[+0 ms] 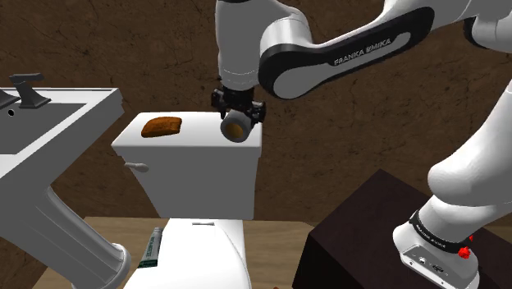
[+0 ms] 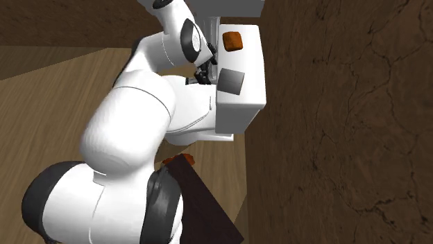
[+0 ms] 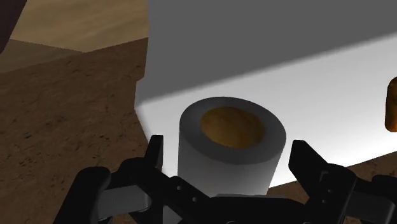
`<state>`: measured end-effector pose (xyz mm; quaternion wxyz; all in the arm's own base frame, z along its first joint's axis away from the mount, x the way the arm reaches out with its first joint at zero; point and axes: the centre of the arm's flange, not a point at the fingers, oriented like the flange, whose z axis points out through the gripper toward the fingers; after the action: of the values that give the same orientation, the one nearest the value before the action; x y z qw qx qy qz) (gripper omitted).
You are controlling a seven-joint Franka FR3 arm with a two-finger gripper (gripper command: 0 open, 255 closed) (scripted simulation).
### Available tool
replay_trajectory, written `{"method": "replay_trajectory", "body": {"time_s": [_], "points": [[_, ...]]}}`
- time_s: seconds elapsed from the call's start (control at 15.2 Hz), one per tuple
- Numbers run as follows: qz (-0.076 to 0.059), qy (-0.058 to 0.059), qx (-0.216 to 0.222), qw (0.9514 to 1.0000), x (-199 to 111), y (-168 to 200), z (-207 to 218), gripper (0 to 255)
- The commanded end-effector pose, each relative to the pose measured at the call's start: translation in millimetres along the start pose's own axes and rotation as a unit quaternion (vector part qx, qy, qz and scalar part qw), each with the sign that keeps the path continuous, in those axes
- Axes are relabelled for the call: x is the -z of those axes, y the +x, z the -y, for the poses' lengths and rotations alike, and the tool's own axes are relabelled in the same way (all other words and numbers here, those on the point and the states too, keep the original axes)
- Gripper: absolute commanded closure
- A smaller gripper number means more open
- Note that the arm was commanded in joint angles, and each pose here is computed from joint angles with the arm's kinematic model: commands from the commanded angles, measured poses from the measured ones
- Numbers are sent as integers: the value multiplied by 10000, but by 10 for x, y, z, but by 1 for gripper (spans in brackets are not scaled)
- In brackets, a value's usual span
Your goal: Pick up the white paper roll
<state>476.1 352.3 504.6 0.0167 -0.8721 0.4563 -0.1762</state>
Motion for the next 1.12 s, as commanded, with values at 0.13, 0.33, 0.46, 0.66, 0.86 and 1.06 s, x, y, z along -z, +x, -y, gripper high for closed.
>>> {"method": "replay_trajectory", "body": {"time_s": [0.13,0.33,0.46,0.66,0.86,1.06], "points": [[-368,-4,-806,9961,-223,42,538,0],[-423,-22,-948,9946,-363,23,624,0],[-423,-22,-948,9946,-462,-8,604,0],[-423,-22,-948,9946,-611,-54,574,0],[-422,-22,-948,9946,-648,-60,568,255],[-423,-23,-948,9946,-650,-62,576,255]]}}
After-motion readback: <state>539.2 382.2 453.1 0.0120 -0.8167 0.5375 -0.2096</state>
